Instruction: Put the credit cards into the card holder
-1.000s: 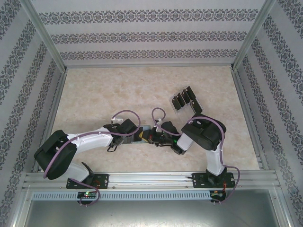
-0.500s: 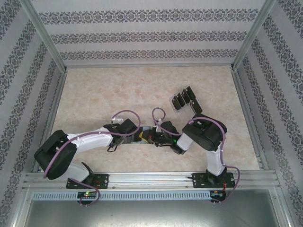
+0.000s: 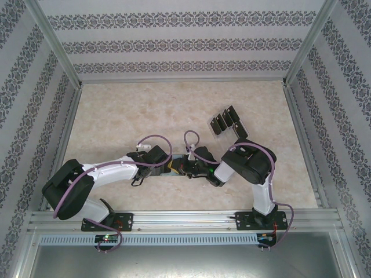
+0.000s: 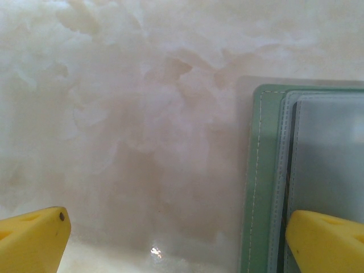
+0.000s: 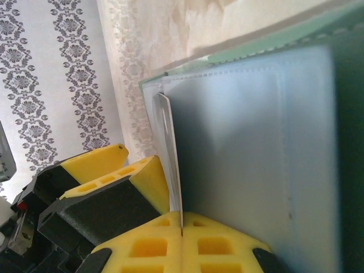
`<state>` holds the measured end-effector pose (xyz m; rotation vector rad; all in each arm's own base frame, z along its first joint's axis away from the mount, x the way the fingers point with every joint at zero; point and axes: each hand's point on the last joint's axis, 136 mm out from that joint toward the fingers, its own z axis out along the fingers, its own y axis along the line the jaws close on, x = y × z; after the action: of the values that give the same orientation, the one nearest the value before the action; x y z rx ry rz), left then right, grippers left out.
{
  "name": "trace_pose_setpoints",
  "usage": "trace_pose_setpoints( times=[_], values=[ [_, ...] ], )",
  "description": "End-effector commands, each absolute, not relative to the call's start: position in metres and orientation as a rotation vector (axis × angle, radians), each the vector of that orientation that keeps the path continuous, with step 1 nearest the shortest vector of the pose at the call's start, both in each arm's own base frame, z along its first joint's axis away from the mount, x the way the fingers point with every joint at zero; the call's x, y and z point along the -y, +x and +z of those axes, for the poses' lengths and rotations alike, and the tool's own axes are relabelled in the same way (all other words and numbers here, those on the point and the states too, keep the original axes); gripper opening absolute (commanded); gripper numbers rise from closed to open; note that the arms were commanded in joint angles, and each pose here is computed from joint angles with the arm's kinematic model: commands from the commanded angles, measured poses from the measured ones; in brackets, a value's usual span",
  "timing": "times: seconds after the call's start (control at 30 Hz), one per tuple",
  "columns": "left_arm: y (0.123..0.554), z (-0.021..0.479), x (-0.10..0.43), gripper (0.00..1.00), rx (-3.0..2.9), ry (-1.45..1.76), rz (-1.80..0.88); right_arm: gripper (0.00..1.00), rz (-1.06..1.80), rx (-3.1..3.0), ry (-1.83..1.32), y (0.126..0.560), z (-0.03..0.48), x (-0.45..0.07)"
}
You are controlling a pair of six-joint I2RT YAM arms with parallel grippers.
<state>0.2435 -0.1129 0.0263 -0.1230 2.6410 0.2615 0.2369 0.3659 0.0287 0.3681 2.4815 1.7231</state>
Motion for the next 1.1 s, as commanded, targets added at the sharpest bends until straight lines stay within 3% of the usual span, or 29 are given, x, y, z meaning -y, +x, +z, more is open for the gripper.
trace_pose_setpoints(
  times=[0.0, 0.07, 0.13, 0.23, 0.4, 0.57, 0.7, 0.83, 0.93, 1.07],
  values=[
    [0.22, 0.005, 0.094, 1.0, -2.736, -0.079, 0.386, 0.0, 1.636, -2.656, 0.355, 0.214, -0.003, -0.365],
    [0.22, 0.005, 0.093, 1.0, -2.738, -0.077, 0.388, 0.05, 1.632, -2.656, 0.343, 0.213, -0.002, -0.364],
    [0.219, 0.004, 0.094, 1.0, -2.74, -0.076, 0.389, 0.23, 1.615, -2.66, 0.321, 0.212, 0.001, -0.362],
    [0.219, 0.005, 0.093, 1.0, -2.74, -0.078, 0.39, 0.38, 1.583, -2.658, 0.292, 0.211, 0.009, -0.358],
    [0.219, 0.005, 0.093, 1.0, -2.74, -0.081, 0.388, 0.5, 1.479, -2.684, 0.22, 0.209, 0.022, -0.348],
    [0.221, 0.01, 0.096, 1.0, -2.734, -0.088, 0.364, 0.56, 1.359, -2.7, 0.187, 0.212, 0.032, -0.332],
    [0.225, 0.021, 0.102, 1.0, -2.717, -0.094, 0.318, 0.47, 1.282, -2.703, 0.164, 0.216, 0.039, -0.321],
    [0.235, 0.041, 0.114, 1.0, -2.685, -0.086, 0.226, 0.17, 1.237, -2.71, 0.124, 0.22, 0.04, -0.32],
    [0.244, 0.056, 0.13, 1.0, -2.66, -0.05, 0.13, 0.03, 1.214, -2.723, 0.113, 0.223, 0.034, -0.321],
    [0.256, 0.07, 0.153, 1.0, -2.643, 0.012, 0.035, 0.0, 1.18, -2.737, 0.124, 0.225, 0.022, -0.318]
  ],
)
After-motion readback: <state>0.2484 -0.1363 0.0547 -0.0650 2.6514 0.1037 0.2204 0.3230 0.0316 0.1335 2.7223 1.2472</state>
